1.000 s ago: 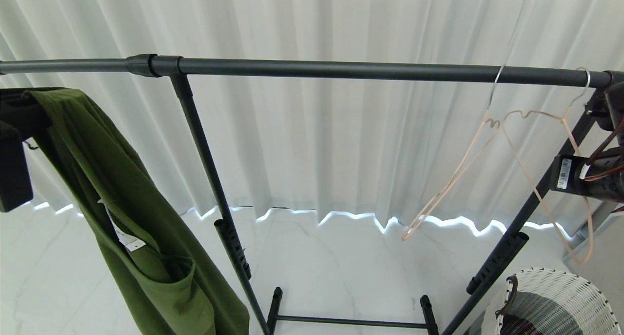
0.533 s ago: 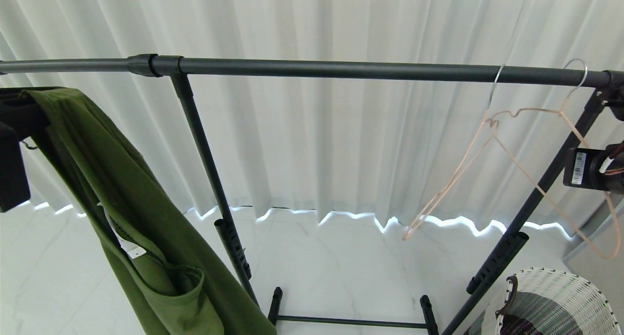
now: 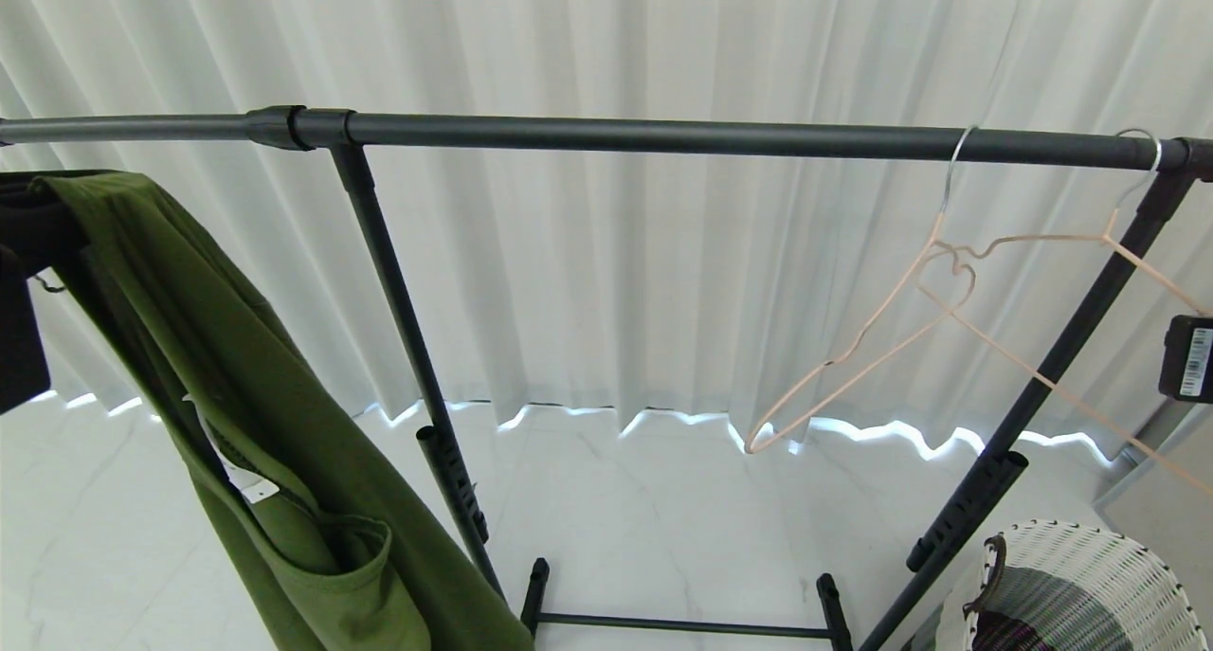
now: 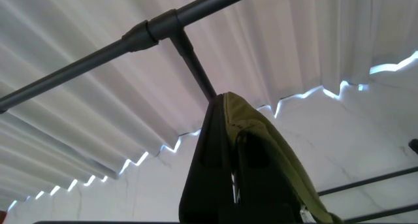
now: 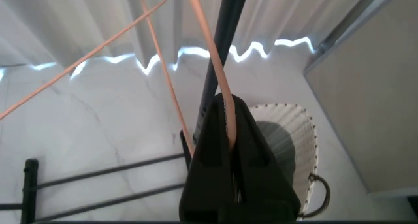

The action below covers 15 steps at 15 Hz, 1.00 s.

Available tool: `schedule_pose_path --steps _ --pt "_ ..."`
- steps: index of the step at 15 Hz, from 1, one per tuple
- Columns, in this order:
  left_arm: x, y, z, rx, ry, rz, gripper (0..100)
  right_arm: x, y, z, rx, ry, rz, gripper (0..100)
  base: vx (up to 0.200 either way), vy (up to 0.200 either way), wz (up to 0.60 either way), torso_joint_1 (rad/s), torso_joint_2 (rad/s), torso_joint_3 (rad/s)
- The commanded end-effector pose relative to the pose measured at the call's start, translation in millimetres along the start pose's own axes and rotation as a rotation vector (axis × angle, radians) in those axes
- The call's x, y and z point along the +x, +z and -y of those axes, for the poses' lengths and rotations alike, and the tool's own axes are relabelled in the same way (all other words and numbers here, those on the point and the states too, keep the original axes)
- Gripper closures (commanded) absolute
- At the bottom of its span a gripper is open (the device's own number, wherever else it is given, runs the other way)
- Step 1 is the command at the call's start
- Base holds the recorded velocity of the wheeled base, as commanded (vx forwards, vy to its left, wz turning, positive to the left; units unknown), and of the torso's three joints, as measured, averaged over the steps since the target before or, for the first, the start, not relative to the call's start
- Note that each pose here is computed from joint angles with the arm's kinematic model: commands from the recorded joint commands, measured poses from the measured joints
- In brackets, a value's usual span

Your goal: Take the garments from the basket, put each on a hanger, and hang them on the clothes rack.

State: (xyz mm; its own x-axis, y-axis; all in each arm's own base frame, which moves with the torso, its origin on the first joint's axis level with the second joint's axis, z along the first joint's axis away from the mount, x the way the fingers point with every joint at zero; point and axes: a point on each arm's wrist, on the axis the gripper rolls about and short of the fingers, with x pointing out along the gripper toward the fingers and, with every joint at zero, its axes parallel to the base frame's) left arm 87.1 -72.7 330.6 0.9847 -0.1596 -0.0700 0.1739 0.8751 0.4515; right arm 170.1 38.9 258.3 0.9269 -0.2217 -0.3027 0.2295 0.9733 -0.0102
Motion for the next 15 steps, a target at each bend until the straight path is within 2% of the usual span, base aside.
schedule_pose_path --steps 1,4,9,12,15 --pt "-1 0 -0.6 -0.002 0.001 0.002 100 -9 -5.5 5.4 0.003 0.005 0.025 100 0.0 0.0 0.0 0.0 0.0 0.0" --pt "0 0 -0.2 -0.001 0.0 0.001 100 -6 -11.3 4.9 -0.031 0.008 0.068 100 0.0 0.0 0.0 0.0 0.0 0.0" --pt "-1 0 -0.6 0.0 0.001 0.002 100 -16 -13.6 11.3 -0.022 0.01 0.111 100 0.0 0.0 0.0 0.0 0.0 0.0" --pt "0 0 -0.2 0.001 0.0 0.001 100 -24 -21.0 17.1 -0.028 0.007 0.117 100 0.0 0.0 0.0 0.0 0.0 0.0" --pt "0 0 -0.2 -0.001 0.0 0.001 100 -18 -20.8 16.4 -0.028 -0.01 0.11 100 0.0 0.0 0.0 0.0 0.0 0.0"
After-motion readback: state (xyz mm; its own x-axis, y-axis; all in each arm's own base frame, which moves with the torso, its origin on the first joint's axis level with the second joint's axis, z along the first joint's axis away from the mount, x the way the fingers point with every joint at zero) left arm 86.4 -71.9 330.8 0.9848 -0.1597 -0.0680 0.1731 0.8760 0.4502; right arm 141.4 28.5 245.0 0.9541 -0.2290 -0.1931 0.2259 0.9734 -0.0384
